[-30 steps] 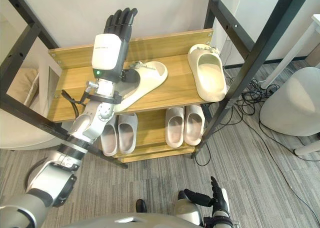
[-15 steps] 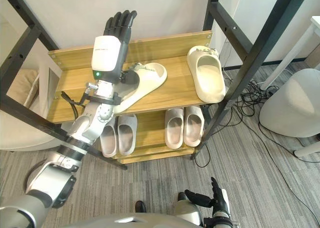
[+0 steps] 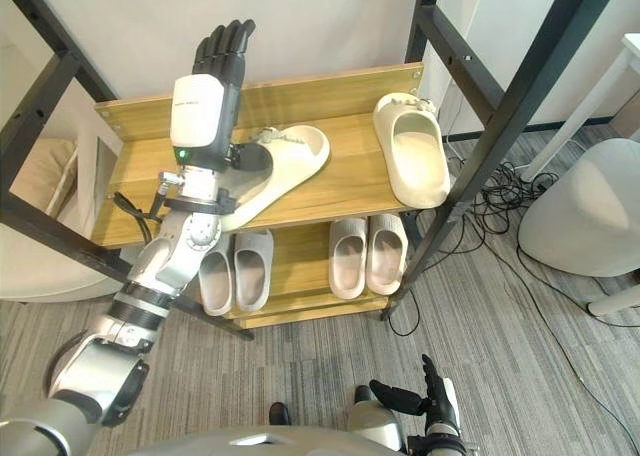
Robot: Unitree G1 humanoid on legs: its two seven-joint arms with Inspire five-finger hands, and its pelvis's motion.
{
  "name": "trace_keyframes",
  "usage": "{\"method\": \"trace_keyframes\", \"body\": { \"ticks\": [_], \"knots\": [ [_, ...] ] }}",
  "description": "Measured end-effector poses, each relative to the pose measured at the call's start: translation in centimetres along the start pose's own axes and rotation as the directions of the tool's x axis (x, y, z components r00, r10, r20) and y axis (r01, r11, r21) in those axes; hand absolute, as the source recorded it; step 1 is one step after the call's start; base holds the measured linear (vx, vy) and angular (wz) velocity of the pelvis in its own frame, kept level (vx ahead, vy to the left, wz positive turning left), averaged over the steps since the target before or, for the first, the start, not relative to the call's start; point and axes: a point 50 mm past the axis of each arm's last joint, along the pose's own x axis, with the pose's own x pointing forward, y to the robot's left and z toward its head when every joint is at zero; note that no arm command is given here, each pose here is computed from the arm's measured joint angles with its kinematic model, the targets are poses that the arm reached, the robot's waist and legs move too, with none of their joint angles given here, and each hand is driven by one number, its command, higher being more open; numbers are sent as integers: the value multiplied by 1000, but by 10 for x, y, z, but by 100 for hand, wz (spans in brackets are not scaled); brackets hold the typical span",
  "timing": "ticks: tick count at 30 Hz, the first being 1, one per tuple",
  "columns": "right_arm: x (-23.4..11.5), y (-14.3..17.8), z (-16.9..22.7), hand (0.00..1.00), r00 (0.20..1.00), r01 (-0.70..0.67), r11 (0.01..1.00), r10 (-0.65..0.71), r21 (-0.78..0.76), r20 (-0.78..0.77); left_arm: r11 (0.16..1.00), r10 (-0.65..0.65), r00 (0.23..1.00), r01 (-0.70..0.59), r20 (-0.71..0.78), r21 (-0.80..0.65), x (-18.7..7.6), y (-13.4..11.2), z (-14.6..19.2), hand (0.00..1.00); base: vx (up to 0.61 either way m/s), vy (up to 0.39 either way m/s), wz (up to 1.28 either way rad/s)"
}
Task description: Organize the slippers on the shoe rack
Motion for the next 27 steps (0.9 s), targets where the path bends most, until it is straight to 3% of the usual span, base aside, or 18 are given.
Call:
{"method": "trace_keyframes", "body": {
  "ticks": [10, 27],
  "knots": [
    [0, 0, -2, 100, 1000, -2, 1000, 2, -1, -10, 997, -45, 999, 46, 12, -69, -12, 4, -2, 100, 0, 0, 0],
    [0, 0, -3, 100, 1000, -18, 1000, 18, 2, -18, 970, -241, 962, 245, 131, -15, -3, 7, -3, 100, -1, 5, 4]
  ]
}}
